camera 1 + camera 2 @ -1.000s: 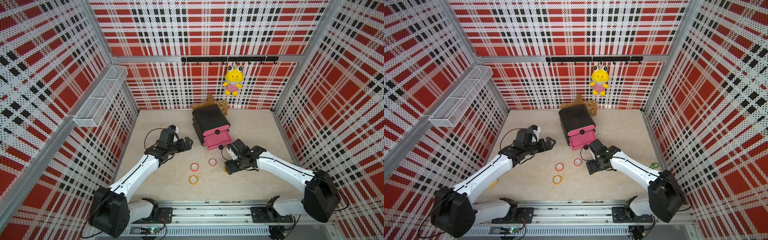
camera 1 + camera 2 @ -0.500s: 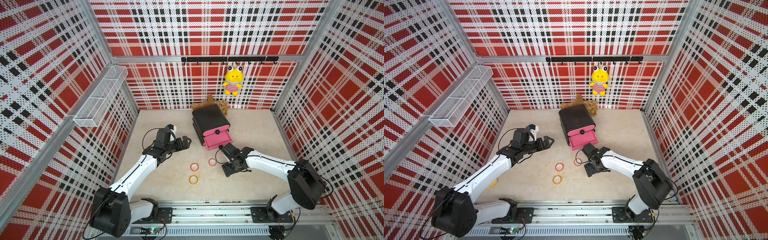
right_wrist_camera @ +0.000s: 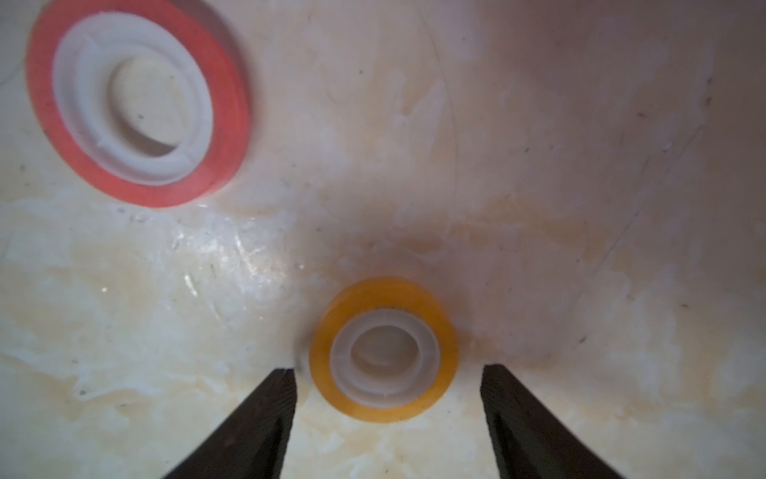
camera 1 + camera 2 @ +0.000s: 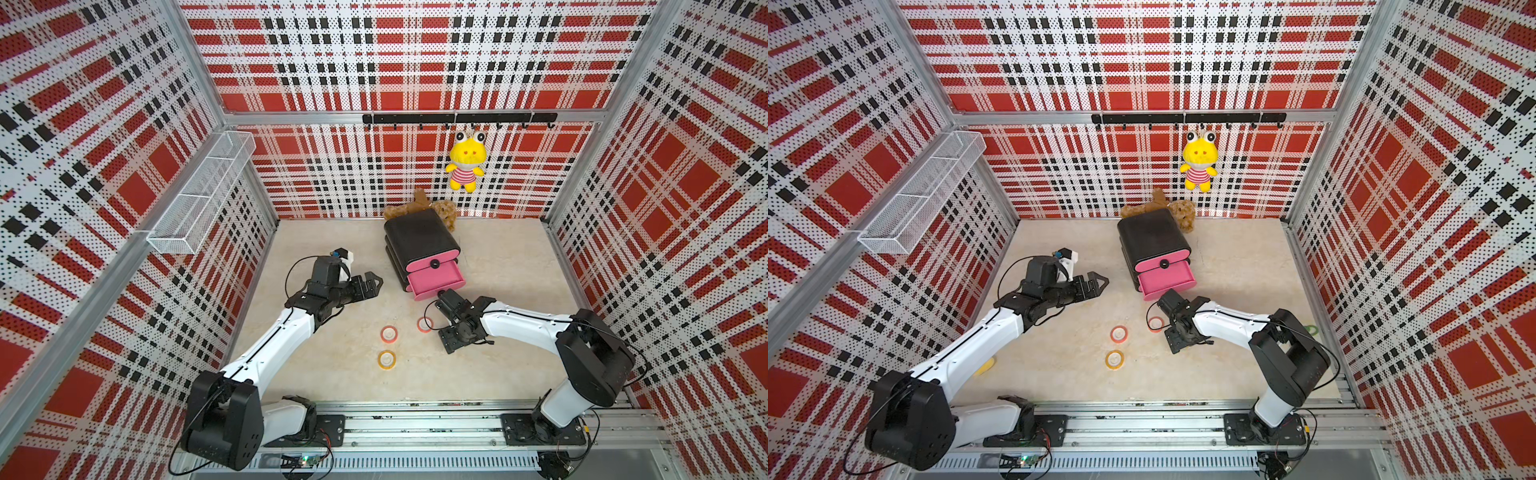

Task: Place the transparent tape into the drawer according to color
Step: Pick up the tape from the center of the board.

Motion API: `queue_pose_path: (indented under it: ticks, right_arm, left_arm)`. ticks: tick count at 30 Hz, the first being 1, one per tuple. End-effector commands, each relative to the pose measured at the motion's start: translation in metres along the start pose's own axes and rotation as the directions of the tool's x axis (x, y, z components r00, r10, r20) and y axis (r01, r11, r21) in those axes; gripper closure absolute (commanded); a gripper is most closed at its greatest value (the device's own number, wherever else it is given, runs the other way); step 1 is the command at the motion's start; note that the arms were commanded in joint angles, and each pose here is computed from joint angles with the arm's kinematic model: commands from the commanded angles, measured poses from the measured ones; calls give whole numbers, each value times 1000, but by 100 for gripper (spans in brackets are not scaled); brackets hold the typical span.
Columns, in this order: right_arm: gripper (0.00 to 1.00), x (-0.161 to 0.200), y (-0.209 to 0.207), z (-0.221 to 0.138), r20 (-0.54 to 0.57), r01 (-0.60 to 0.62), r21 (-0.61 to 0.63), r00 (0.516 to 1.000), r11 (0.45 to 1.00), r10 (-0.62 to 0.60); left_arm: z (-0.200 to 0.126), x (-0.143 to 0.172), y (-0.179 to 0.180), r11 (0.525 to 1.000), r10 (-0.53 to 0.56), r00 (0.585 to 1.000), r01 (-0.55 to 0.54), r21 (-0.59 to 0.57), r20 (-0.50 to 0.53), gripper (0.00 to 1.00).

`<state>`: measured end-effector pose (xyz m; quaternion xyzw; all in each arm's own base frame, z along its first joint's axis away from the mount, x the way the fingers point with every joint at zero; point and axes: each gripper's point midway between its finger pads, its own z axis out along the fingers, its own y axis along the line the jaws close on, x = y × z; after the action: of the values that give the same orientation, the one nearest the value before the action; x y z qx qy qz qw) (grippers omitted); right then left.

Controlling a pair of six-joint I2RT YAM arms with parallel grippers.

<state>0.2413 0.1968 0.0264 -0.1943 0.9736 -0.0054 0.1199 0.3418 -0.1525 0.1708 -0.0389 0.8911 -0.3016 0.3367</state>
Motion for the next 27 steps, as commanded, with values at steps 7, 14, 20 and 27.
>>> queue_pose_path:
  ticks: [7, 14, 20, 27]
  right_arm:
    - [22, -6, 8, 9, 2, 8, -10, 1000, 1000, -8]
    - [26, -2, 10, 14, -12, 10, -21, 1000, 1000, -11]
    - [29, 7, 11, 19, -44, 11, -29, 999, 1000, -12]
    - [29, 18, 9, 18, -65, -4, -35, 998, 999, 2]
  left_arm:
    - [1, -3, 2, 1000, 14, 1000, -14, 11, 8, 1]
    - [1, -4, 0, 1000, 13, 1000, -13, 16, 7, 1]
    - [0, -6, -3, 1000, 18, 1000, -18, 24, 11, 1]
    - [-2, -9, -6, 999, 19, 1000, -20, 31, 19, 1]
